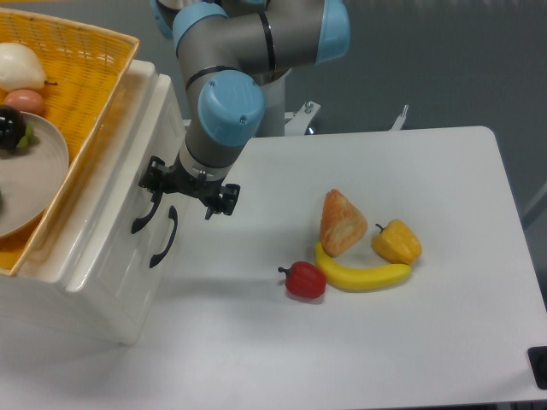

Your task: Slide open the top white drawer

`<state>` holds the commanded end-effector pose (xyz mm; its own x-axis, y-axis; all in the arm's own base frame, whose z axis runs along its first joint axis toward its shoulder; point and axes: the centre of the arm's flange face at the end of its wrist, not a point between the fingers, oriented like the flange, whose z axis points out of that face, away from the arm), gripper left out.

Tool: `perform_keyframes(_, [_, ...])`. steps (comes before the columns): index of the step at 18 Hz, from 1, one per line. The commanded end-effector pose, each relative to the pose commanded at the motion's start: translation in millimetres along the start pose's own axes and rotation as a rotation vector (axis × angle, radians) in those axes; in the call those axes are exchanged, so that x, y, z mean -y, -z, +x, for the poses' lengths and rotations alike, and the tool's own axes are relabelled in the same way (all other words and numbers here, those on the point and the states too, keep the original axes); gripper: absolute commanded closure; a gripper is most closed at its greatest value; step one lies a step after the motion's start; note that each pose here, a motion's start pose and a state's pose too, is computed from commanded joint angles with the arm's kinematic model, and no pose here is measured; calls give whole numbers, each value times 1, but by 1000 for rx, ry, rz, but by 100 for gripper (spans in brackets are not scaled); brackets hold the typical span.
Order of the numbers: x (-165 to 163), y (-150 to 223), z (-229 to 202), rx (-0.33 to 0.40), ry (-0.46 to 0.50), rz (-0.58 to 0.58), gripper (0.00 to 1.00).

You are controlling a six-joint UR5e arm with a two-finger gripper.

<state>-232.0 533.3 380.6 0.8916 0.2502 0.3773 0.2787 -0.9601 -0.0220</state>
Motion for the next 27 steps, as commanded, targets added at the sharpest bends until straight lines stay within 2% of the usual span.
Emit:
perform_keyframes(16, [3, -10, -2, -4, 1, -15, 0])
perform_keyframes(27, [5, -11, 2, 34, -16, -32, 0])
